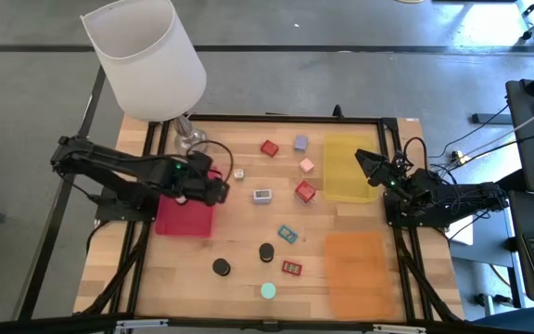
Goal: Pick & Place Office items
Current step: Put the blue hourglass timer into the red bin
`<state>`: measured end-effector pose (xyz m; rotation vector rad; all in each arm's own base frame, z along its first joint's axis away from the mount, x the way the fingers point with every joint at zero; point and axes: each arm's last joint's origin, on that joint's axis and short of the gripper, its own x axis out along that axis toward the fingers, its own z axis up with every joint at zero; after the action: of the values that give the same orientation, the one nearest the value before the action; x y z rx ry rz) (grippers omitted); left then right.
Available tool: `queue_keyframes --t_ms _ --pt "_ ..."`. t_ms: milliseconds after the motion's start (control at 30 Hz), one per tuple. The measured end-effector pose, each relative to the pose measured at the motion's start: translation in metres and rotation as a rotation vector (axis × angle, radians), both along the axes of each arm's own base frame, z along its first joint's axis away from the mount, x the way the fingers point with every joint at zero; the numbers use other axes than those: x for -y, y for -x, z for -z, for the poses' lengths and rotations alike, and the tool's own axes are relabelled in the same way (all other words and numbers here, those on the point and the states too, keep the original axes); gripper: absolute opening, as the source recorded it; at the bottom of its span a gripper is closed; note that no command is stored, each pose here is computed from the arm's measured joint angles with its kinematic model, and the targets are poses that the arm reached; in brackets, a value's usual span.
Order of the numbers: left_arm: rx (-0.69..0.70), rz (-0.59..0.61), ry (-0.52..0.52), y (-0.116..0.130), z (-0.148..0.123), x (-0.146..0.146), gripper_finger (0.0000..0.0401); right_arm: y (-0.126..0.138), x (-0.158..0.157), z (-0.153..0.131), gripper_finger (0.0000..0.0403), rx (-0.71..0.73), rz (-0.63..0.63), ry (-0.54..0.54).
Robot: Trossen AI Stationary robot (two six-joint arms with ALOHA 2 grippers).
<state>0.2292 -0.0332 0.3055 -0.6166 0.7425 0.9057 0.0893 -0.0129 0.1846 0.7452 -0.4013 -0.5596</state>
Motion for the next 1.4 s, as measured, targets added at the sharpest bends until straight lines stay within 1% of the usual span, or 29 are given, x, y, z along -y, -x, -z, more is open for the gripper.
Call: queue_keyframes --t_ms 100,200,433,567,833,967,1033,1167,1267,1400 --pt "0.022 0.124 -0.044 -0.011 0.000 0.008 0.0267 0.000 0.000 0.000 0.0281 0.000 -0.001 0.000" --pt "0.030 0.222 -0.080 -0.018 0.001 0.018 0.0267 0.000 0.000 0.000 0.0281 -0.002 -0.001 0.000" --pt "0.053 0.460 -0.189 -0.024 -0.004 0.038 0.0267 0.000 0.000 0.000 0.0281 -0.005 -0.001 0.000" --pt "0.094 0.559 -0.160 -0.025 -0.007 0.051 0.0267 0.000 0.000 0.001 0.0281 -0.007 0.000 0.000" --pt "0.186 0.718 -0.040 -0.024 -0.011 0.076 0.0267 0.000 0.000 0.001 0.0281 -0.006 -0.001 0.000" --pt "0.196 0.834 0.015 -0.020 -0.012 0.090 0.0267 0.000 0.000 0.001 0.0281 -0.006 -0.001 0.000" --pt "0.191 0.909 -0.002 -0.017 -0.012 0.097 0.0267 0.000 0.000 0.001 0.0281 -0.006 0.000 0.000" --pt "0.163 1.047 -0.097 -0.011 -0.013 0.107 0.0267 0.000 0.000 0.001 0.0281 -0.006 -0.001 0.001" --pt "0.150 1.110 -0.139 -0.008 -0.013 0.111 0.0267 0.000 0.000 0.000 0.0281 -0.006 -0.001 0.000" --pt "0.134 1.178 -0.169 -0.004 -0.012 0.117 0.0267 0.000 0.000 0.000 0.0281 -0.006 0.000 0.000"
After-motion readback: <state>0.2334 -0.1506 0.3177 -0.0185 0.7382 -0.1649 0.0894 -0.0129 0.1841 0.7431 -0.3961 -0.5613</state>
